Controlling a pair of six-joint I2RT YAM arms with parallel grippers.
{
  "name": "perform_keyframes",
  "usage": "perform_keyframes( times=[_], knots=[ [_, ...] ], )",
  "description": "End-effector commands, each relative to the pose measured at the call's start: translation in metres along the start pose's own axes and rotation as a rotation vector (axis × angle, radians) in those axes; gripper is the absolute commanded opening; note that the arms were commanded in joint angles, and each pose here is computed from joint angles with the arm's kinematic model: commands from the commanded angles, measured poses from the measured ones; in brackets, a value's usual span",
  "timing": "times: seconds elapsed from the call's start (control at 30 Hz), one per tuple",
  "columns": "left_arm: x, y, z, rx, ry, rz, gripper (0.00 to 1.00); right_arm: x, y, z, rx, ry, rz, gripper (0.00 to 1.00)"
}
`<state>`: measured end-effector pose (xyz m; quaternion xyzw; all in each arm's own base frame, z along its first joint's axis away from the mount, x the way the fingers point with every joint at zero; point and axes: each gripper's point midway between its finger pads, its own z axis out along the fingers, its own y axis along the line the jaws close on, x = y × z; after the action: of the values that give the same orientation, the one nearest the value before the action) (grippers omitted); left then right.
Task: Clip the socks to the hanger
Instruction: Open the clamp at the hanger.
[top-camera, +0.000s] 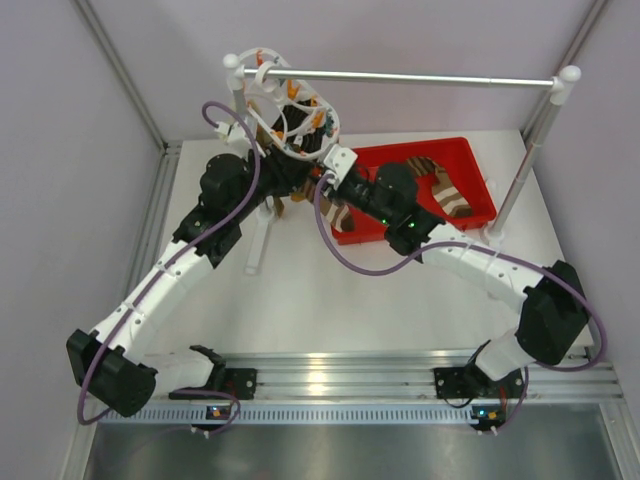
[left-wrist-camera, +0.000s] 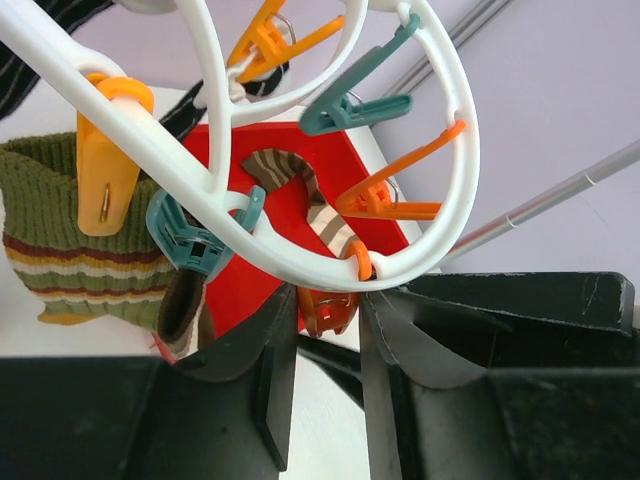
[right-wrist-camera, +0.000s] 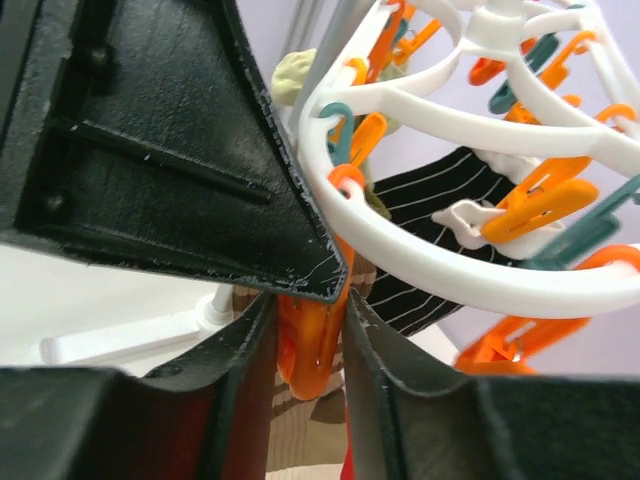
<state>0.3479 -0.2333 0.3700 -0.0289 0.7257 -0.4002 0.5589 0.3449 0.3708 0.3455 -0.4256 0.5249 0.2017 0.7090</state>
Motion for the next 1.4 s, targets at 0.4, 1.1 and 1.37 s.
perform_keyframes(
  times=[0.4, 1.1, 1.37],
  knots=[
    [-0.015, -0.022, 0.000, 0.105, -0.041, 0.045, 0.00, -0.022, -0.004, -0.034, -0.289, -0.089, 0.160, 0.45],
    [-0.011, -0.027, 0.001, 0.143, -0.033, 0.000, 0.00, -0.029, 0.006, -0.011, -0.323, -0.105, 0.143, 0.00],
    [-0.023, -0.021, 0.007, 0.080, -0.080, -0.092, 0.32, -0.031, 0.010, -0.013, -0.242, -0.110, 0.062, 0.00]
  ],
)
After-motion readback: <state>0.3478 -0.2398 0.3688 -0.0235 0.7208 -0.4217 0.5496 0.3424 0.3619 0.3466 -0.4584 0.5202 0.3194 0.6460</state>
